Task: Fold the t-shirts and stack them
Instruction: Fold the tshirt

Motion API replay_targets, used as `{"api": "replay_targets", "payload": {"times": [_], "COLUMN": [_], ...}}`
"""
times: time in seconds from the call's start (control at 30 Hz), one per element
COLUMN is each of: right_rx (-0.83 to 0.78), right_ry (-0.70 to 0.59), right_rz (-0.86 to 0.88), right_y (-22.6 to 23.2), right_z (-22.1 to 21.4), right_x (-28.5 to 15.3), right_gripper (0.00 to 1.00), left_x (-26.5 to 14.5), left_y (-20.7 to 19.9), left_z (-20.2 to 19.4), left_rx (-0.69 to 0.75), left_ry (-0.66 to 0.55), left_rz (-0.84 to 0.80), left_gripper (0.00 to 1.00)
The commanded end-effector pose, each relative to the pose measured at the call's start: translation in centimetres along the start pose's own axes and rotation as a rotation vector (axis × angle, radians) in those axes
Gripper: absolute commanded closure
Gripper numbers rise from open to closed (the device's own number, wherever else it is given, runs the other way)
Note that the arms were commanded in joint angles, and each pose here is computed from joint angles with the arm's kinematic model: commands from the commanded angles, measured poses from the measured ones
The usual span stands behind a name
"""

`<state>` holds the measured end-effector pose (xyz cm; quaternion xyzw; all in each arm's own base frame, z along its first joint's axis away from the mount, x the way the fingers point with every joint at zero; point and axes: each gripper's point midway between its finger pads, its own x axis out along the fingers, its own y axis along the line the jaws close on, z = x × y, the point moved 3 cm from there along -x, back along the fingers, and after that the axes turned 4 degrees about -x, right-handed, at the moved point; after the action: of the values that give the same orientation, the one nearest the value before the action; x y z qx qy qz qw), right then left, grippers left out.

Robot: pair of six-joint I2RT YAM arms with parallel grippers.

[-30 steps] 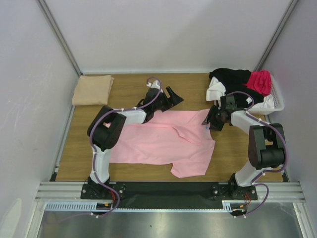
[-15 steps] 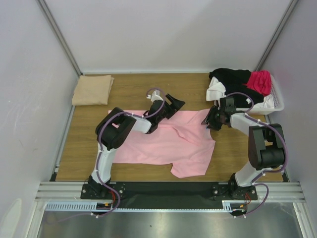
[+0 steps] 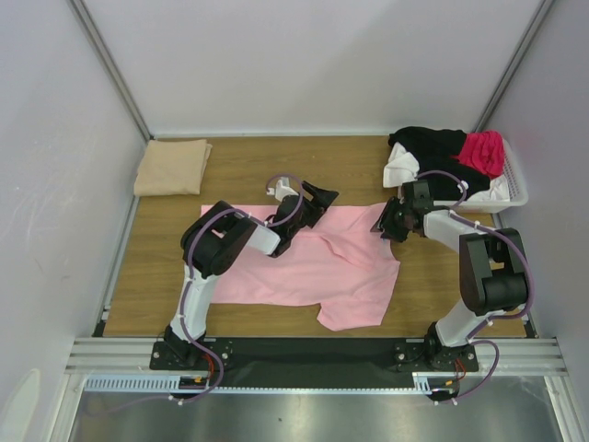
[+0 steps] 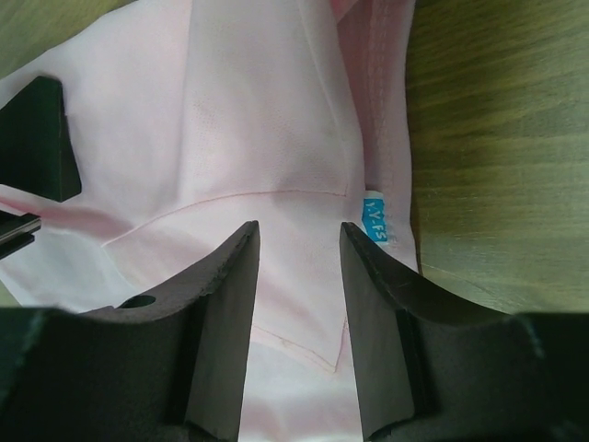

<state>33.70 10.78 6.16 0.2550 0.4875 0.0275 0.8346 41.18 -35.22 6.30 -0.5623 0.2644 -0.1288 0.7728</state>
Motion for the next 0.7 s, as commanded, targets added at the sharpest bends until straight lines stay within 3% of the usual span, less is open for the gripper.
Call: {"api": "replay_targets", "payload": {"times": [0.0, 0.67], "right_rx": [-0.01, -0.017], "right_ry": [0.0, 0.056], "right_rz": [-0.045, -0.115], "right_y": [-0.4, -1.7], "right_z": [-0.5, -2.4], "right_x": [-0.2, 0.7], "right_gripper": [0.54, 0.56], "left_x": [-0.3, -0.6], "left_y": [3.6, 3.9], "left_z": [-0.5, -0.5], "left_rx": [-0.007, -0.001], "left_ry": [-0.013, -0.013], "left_rz": [0.09, 0.095], "left_gripper": [0.11, 0.11]}}
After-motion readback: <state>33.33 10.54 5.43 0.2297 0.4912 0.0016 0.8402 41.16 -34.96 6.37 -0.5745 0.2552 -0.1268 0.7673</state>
